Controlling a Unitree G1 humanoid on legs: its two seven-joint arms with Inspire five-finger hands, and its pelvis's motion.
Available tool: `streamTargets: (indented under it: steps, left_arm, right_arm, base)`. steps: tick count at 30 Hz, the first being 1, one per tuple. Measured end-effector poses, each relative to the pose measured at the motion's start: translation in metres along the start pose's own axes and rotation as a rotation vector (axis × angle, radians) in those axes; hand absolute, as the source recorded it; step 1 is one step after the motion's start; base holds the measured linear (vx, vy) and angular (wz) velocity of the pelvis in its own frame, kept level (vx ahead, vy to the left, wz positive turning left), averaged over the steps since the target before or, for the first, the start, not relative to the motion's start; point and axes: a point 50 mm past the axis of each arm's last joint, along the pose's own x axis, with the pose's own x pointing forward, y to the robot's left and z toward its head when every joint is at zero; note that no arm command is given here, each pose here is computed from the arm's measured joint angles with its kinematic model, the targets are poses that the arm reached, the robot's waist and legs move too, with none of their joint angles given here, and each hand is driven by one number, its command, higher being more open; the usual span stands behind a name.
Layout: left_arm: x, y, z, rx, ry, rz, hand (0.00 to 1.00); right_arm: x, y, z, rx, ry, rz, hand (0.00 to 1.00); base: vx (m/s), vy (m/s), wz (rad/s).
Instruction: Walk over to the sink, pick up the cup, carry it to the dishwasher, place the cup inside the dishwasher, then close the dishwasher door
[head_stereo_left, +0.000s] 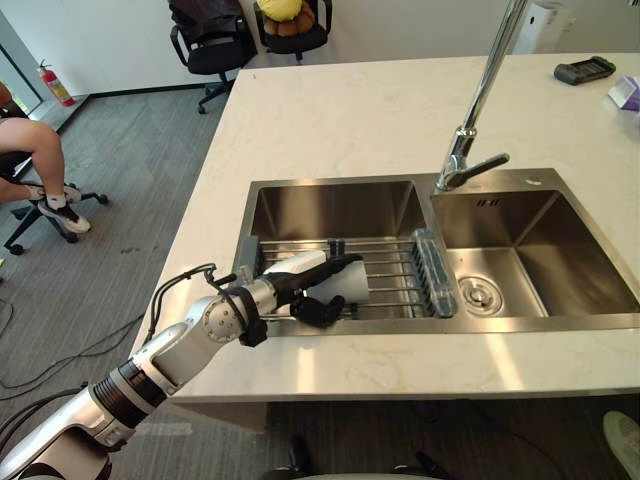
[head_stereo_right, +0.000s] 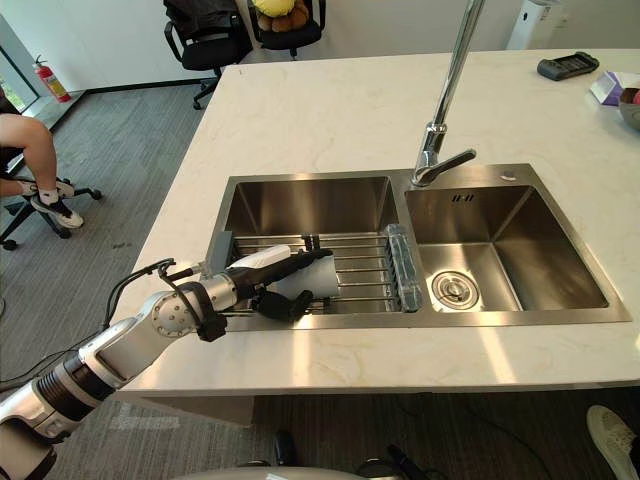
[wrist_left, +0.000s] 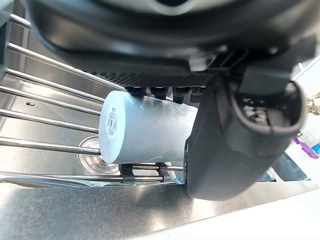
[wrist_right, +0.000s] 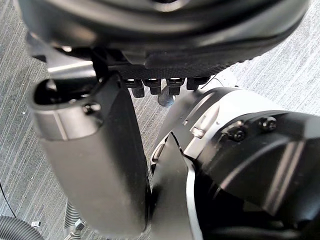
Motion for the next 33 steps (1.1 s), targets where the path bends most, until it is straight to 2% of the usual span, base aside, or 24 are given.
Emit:
streamTargets:
  steps: [24, 33]
  left_arm:
    - [0.014, 0.011, -0.004, 0.085, 0.045, -0.031, 1.0]
    - [0.02, 0.008, -0.023, 0.112, 0.165, -0.032, 1.0]
  right_arm:
    - [-0.001, -0.002, -0.002, 0.008, 0.021, -0.006, 1.0]
    - [-0.001, 0.002, -0.001, 0.022, 0.021, 0.001, 1.0]
  base:
    - [0.0, 0.001, -0.03]
    - [0.04, -0.021, -0.11]
